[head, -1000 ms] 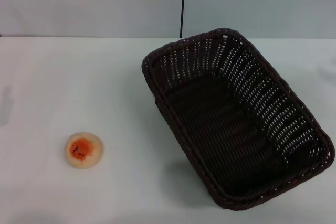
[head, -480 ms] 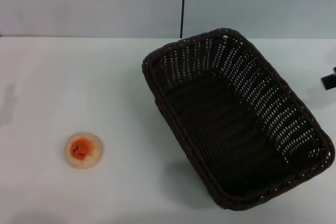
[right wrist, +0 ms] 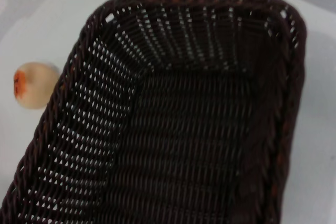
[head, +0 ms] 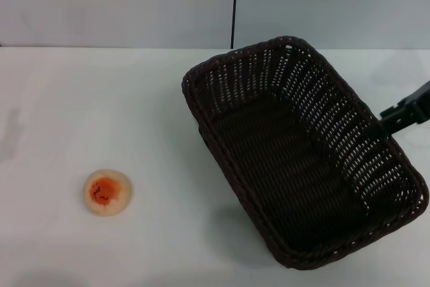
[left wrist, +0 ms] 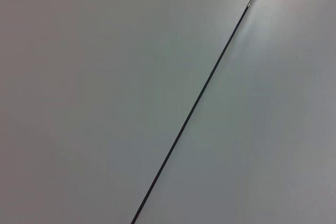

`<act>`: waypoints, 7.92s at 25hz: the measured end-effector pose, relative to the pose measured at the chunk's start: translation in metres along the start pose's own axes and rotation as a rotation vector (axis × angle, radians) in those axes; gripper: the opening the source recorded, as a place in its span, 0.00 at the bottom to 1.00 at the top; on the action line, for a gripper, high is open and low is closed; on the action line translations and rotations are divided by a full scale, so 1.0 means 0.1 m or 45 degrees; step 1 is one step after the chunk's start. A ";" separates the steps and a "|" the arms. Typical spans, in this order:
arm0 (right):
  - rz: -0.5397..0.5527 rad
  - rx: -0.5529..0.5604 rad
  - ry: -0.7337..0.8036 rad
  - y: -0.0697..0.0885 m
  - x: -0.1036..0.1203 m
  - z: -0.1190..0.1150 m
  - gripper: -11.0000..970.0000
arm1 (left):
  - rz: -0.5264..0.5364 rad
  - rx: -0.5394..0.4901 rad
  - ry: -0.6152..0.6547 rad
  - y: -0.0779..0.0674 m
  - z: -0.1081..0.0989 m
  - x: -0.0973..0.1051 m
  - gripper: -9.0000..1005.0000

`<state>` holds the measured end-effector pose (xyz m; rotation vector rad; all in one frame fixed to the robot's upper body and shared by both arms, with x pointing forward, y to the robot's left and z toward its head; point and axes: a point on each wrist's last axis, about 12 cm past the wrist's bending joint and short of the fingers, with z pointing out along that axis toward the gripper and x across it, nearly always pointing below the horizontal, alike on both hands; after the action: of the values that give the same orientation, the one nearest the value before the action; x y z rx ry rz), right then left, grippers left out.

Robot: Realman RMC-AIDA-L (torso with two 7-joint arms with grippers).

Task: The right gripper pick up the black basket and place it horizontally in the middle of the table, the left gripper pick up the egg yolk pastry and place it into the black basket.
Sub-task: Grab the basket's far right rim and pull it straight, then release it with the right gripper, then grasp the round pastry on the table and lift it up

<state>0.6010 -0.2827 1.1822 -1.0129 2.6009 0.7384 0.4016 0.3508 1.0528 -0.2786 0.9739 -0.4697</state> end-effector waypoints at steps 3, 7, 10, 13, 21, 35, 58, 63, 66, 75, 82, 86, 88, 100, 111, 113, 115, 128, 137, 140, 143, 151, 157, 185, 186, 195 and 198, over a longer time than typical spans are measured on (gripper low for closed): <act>0.008 -0.006 0.011 0.00 -0.01 0.09 0.69 | 0.000 -0.004 0.002 0.00 -0.01 -0.01 0.82; 0.024 0.001 0.021 -0.02 0.02 0.17 0.69 | 0.003 -0.008 0.004 0.01 -0.03 -0.01 0.82; 0.038 0.010 0.020 -0.04 0.03 0.23 0.68 | 0.003 -0.009 0.005 0.01 -0.03 -0.01 0.82; 0.033 0.021 0.011 -0.04 0.04 0.29 0.68 | 0.003 -0.009 0.005 0.01 -0.03 -0.01 0.82; 0.073 0.004 -0.021 -0.03 0.13 0.40 0.38 | 0.001 -0.013 0.007 0.01 -0.03 -0.01 0.82; 0.007 -0.154 -0.363 0.04 0.17 -0.07 0.15 | -0.009 -0.009 -0.001 0.00 -0.01 0.00 0.82; -0.916 -0.022 -0.173 0.41 -0.50 -0.51 0.15 | -0.053 -0.014 -0.013 0.00 -0.03 -0.02 0.81; -1.019 -0.038 -0.070 0.46 -0.61 -0.30 0.15 | -0.075 -0.017 0.006 0.01 -0.06 -0.03 0.81; -1.044 -0.026 -0.029 0.45 -0.65 -0.19 0.15 | -0.061 0.006 0.066 0.01 -0.09 -0.01 0.81; -1.103 -0.031 -0.019 0.47 -0.79 -0.06 0.15 | -0.057 -0.001 0.072 0.02 -0.11 -0.01 0.81; -1.149 -0.014 -0.040 0.47 -0.84 0.02 0.15 | -0.058 0.002 0.072 0.02 -0.10 -0.01 0.81; -1.174 -0.003 -0.046 0.47 -0.85 0.07 0.15 | -0.059 -0.003 0.071 0.02 -0.11 -0.02 0.80; -1.186 -0.007 -0.044 0.47 -0.86 0.08 0.15 | -0.062 -0.006 0.069 0.03 -0.11 -0.02 0.80; -1.241 0.027 -0.016 0.48 -0.88 0.19 0.19 | -0.067 -0.023 0.090 0.02 -0.15 -0.01 0.80; -1.341 0.087 -0.111 0.56 -1.03 0.29 0.29 | -0.091 -0.029 0.136 -0.02 -0.25 0.02 0.80; -1.362 0.095 -0.130 0.58 -1.05 0.31 0.32 | -0.097 -0.024 0.138 -0.03 -0.26 0.02 0.80; -1.388 0.097 -0.164 0.60 -1.08 0.32 0.37 | -0.113 -0.014 0.135 -0.05 -0.26 0.03 0.80; -1.220 0.099 -0.757 0.49 -0.91 0.12 0.47 | -0.126 0.110 0.295 -0.10 -0.28 0.10 0.79; -0.558 0.099 -1.315 0.01 0.16 0.14 0.47 | -0.008 0.290 0.496 -0.04 -0.34 0.04 0.79; -0.456 0.123 -1.394 -0.03 0.40 0.24 0.47 | -0.001 0.310 0.519 -0.04 -0.34 0.04 0.79; -0.248 0.181 -1.558 -0.11 0.82 0.40 0.47 | 0.034 0.535 0.784 -0.03 -0.30 0.12 0.79; 0.038 0.273 -1.883 -0.14 1.37 0.32 0.47 | 0.066 0.663 0.975 -0.02 -0.21 0.27 0.79; 0.242 0.489 -2.095 -0.23 1.78 0.18 0.47 | 0.158 0.695 1.110 -0.01 -0.23 0.44 0.79; 0.390 0.691 -2.179 -0.28 2.06 0.16 0.47 | 0.385 0.751 1.232 0.05 -0.34 0.58 0.58; 0.397 0.688 -2.179 -0.28 2.06 0.17 0.47 | 0.391 0.753 1.227 0.05 -0.34 0.58 0.53; 0.413 0.695 -2.177 -0.28 2.10 0.18 0.47 | 0.381 0.763 1.212 0.04 -0.31 0.58 0.24; 0.417 0.697 -2.176 -0.28 2.11 0.18 0.47 | 0.368 0.770 1.195 0.03 -0.30 0.57 0.18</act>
<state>0.4679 -0.4082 1.0720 0.2843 1.2125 0.4719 0.4037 0.3240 0.9942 0.6882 1.6821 -0.6132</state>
